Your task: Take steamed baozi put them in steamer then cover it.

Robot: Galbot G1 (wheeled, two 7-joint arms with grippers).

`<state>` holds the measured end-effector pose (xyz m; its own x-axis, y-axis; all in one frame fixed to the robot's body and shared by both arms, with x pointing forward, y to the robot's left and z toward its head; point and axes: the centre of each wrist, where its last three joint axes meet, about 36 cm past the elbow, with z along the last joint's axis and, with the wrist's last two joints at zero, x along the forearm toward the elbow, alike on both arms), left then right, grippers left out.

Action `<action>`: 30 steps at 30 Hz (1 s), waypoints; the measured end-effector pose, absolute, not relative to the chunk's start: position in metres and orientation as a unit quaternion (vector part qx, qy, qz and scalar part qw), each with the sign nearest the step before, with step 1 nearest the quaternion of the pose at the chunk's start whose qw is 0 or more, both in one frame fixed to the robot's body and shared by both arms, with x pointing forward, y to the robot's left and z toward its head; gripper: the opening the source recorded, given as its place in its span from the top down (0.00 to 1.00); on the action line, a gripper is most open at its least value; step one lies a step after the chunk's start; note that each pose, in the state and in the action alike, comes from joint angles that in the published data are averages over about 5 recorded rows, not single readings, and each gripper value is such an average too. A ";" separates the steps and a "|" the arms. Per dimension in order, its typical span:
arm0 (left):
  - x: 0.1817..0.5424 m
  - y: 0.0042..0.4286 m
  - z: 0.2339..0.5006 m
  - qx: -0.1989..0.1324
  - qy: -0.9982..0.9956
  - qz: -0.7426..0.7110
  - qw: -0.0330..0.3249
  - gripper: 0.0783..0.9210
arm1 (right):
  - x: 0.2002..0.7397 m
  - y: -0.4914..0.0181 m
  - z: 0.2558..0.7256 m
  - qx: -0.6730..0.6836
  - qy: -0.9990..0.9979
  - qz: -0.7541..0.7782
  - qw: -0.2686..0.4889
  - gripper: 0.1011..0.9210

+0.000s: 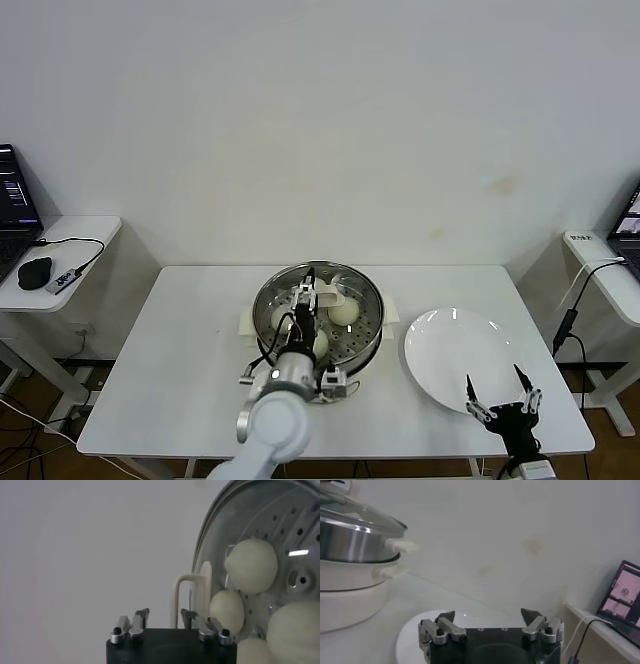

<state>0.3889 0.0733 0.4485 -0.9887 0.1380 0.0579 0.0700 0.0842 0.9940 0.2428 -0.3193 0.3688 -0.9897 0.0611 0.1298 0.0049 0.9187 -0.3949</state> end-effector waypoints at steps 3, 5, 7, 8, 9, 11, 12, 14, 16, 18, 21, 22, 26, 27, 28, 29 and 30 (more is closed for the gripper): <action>0.376 0.082 0.453 0.073 0.744 0.663 0.036 0.15 | 0.243 -0.321 0.367 -0.017 -0.977 0.200 0.071 0.12; 0.366 0.088 0.457 0.075 0.752 0.653 0.046 0.13 | 0.243 -0.322 0.366 -0.017 -0.977 0.199 0.071 0.12; 0.356 0.095 0.461 0.077 0.763 0.640 0.057 0.12 | 0.244 -0.321 0.365 -0.017 -0.978 0.196 0.070 0.12; 0.351 0.099 0.463 0.078 0.769 0.632 0.061 0.12 | 0.245 -0.321 0.364 -0.016 -0.978 0.195 0.070 0.12; 0.346 0.103 0.465 0.079 0.776 0.622 0.066 0.12 | 0.245 -0.320 0.364 -0.016 -0.979 0.193 0.070 0.12; 0.336 0.112 0.468 0.081 0.793 0.600 0.072 0.12 | 0.245 -0.319 0.364 -0.013 -0.979 0.191 0.068 0.12; 0.331 0.117 0.469 0.082 0.802 0.587 0.075 0.12 | 0.245 -0.319 0.364 -0.012 -0.979 0.190 0.068 0.12; 0.322 0.130 0.470 0.085 0.824 0.555 0.078 0.12 | 0.244 -0.318 0.365 -0.009 -0.980 0.189 0.066 0.12; 0.316 0.143 0.469 0.086 0.848 0.517 0.079 0.12 | 0.243 -0.318 0.365 -0.006 -0.980 0.187 0.066 0.12; 0.310 0.158 0.466 0.084 0.875 0.471 0.078 0.12 | 0.243 -0.318 0.365 -0.003 -0.981 0.184 0.065 0.12; 0.302 0.181 0.459 0.073 0.913 0.396 0.069 0.12 | 0.242 -0.318 0.364 0.003 -0.981 0.180 0.066 0.12; 0.299 0.188 0.456 0.068 0.924 0.371 0.065 0.12 | 0.241 -0.318 0.364 0.006 -0.982 0.178 0.067 0.12; 0.287 0.213 0.441 0.048 0.962 0.265 0.044 0.12 | 0.238 -0.319 0.360 0.020 -0.983 0.168 0.069 0.12; 0.284 0.217 0.437 0.043 0.969 0.240 0.038 0.12 | 0.237 -0.319 0.359 0.024 -0.984 0.165 0.069 0.12; 0.281 0.221 0.432 0.038 0.975 0.216 0.032 0.12 | 0.235 -0.320 0.358 0.027 -0.984 0.162 0.069 0.12; 0.277 0.225 0.427 0.033 0.980 0.194 0.027 0.12 | 0.234 -0.321 0.357 0.031 -0.984 0.159 0.068 0.12; 0.273 0.228 0.422 0.028 0.984 0.173 0.021 0.12 | 0.233 -0.322 0.357 0.034 -0.985 0.156 0.068 0.12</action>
<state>0.2732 0.2278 0.4221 -0.9976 0.0623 -0.0313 0.0479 0.9384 0.3421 0.2332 -0.3222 0.3566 -0.9886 -0.0452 0.1437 -0.0873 0.9493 -0.3019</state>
